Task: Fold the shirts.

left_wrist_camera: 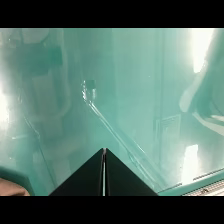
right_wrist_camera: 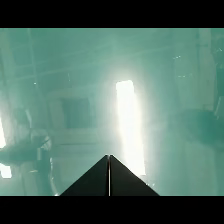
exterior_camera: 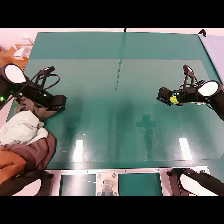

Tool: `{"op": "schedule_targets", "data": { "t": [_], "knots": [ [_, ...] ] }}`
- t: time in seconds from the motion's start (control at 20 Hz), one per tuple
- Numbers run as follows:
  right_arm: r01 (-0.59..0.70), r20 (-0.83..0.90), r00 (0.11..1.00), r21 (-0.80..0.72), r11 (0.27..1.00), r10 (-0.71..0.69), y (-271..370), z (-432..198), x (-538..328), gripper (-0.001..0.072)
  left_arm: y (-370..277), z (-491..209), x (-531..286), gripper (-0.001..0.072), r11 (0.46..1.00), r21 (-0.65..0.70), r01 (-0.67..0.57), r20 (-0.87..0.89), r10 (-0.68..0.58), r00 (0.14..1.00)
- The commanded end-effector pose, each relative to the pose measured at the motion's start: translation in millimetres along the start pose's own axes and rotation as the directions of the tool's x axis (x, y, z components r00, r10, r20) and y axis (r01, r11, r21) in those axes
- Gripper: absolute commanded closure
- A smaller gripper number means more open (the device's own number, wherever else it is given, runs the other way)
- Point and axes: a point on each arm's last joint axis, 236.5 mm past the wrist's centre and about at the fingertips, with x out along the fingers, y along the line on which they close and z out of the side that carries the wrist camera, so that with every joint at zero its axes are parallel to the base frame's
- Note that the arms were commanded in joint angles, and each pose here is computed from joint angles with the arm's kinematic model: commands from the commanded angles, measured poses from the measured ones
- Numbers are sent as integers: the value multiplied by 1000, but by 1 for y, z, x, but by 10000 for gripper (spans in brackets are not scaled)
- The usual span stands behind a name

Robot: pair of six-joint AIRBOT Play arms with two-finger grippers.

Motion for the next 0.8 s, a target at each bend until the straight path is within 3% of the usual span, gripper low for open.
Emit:
{"op": "schedule_targets", "data": {
  "t": [0.0, 0.75],
  "knots": [
    [0, -1, 1000, 0, 1000, 0, 0, 0, 0, 700, 0, 0, 0, 687, 1000, 0, 0, 0, 0, 1000],
    [-1, 0, 1000, 1, 1000, 1, 0, 0, 0, 700, 0, 3, 0, 687, 1000, 1, -1, 12, 1, 1000]
  ]
}}
